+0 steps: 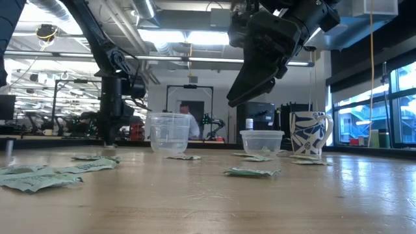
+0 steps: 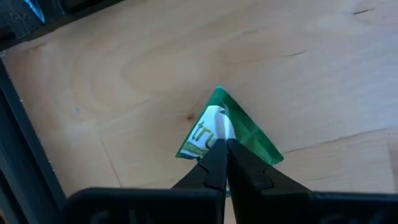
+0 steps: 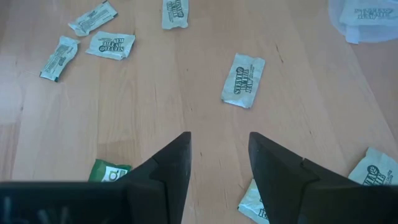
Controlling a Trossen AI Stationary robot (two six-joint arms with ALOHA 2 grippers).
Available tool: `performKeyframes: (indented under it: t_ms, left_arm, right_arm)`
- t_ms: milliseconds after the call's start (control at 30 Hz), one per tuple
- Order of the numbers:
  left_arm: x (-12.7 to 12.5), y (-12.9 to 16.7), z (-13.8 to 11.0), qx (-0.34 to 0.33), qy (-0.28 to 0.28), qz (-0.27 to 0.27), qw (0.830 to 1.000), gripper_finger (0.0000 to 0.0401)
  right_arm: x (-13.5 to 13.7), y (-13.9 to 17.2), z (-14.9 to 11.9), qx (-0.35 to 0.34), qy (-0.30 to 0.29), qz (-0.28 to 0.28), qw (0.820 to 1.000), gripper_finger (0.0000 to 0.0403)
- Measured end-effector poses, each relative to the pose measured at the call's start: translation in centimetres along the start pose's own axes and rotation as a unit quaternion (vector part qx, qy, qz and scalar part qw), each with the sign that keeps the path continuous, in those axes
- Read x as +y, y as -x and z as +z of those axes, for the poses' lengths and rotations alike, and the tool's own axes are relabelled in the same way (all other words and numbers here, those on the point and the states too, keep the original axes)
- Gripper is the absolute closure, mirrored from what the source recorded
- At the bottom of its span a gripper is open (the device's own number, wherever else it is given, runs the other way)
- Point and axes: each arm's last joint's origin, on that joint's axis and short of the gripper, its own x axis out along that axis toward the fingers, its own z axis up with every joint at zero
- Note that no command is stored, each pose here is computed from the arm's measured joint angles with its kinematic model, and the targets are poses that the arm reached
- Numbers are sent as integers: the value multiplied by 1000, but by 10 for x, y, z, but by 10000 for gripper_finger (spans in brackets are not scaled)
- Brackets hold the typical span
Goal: Pick and place Stevia / Truvia into bins
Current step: Put the green truvia packet into the small transparent container
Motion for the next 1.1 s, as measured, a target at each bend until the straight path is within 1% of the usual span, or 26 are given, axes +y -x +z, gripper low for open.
performKeyframes:
  t_ms: [67, 267, 533, 733, 833, 933, 967, 1033, 1100]
  left_arm:
    - [0, 1, 0, -1, -13, 0, 1000, 399]
    - [-2, 12, -4, -9, -22, -11, 1000, 400]
    - [-13, 49, -11, -72, -50, -31, 996, 400]
    - [-28, 89, -26, -139, -91, -63, 984, 400]
    - [-40, 109, -38, -172, -138, -90, 971, 399]
    - [-54, 128, -53, -201, -193, -137, 950, 400]
    - [-60, 133, -58, -212, -213, -153, 941, 400]
    - [-71, 139, -70, -234, -259, -190, 918, 399]
    - [-82, 144, -82, -254, -309, -234, 886, 399]
  right_arm:
    - [0, 0, 0, 0, 0, 0, 1000, 240]
    - [0, 0, 0, 0, 0, 0, 1000, 240]
    - [0, 0, 0, 1, -3, 0, 1000, 240]
    - [0, 0, -1, 3, -3, 0, 1000, 240]
    - [1, 0, 0, -3, -4, 3, 1000, 240]
    - [3, 0, 3, -18, 5, 9, 1000, 240]
    - [4, 0, 4, -23, 13, 11, 1000, 240]
    - [6, 1, 6, -34, 31, 14, 999, 240]
    - [7, 1, 7, -42, 55, 16, 997, 240]
